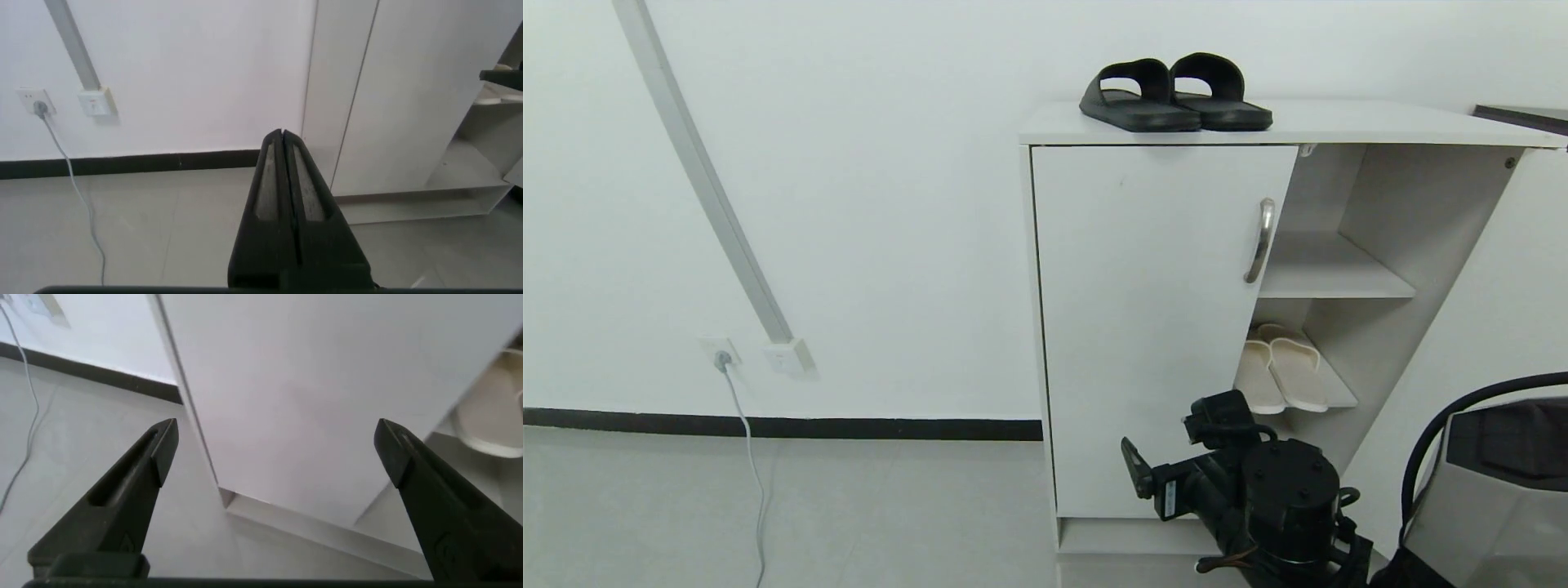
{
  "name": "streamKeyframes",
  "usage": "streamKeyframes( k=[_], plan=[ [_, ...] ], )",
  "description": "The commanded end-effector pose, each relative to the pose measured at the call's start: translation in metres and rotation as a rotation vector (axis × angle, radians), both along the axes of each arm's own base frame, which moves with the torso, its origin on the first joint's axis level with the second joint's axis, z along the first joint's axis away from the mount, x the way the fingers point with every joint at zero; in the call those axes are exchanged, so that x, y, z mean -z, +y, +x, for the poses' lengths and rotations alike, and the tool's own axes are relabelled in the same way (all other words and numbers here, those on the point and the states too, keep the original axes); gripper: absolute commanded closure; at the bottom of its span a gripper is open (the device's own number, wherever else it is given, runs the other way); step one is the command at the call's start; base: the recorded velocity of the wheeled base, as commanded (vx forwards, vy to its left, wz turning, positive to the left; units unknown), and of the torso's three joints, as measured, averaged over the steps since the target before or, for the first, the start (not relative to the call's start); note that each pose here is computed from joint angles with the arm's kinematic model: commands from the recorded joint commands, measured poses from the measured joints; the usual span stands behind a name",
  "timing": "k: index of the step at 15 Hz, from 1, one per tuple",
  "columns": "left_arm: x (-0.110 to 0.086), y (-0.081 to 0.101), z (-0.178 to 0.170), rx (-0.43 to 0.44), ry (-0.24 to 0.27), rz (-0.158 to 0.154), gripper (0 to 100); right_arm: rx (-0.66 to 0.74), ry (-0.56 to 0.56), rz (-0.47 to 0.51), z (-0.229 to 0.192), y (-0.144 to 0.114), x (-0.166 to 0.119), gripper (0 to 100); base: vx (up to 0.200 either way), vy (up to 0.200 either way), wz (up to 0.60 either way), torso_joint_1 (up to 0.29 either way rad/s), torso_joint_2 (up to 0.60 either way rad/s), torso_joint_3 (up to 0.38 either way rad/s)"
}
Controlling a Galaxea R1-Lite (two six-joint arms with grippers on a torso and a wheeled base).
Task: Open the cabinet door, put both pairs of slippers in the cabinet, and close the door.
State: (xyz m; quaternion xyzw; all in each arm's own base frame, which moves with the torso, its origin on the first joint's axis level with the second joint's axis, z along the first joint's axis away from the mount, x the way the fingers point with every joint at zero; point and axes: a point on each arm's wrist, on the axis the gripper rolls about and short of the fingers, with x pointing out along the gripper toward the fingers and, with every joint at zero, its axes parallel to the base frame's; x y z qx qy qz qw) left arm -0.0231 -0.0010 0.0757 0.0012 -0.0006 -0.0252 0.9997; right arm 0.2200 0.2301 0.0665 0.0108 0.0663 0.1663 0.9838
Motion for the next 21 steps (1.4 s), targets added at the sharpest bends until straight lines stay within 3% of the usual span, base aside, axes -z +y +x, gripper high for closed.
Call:
streamKeyframes(
  k=[1, 21],
  plan=[
    [0.000, 0.000, 0.000, 0.000, 0.001, -0.001, 100, 0.002, 0.001, -0.002, 0.000, -0.001, 0.001, 0, 0.000, 0.000, 0.00, 0.000, 0.00, 0.000],
    [0.000, 0.000, 0.000, -0.001, 0.001, -0.001, 100, 0.046, -0.057, -0.038, 0.011, -0.010, 0.004, 0, 0.000, 0.000, 0.00, 0.000, 0.00, -0.008]
  ],
)
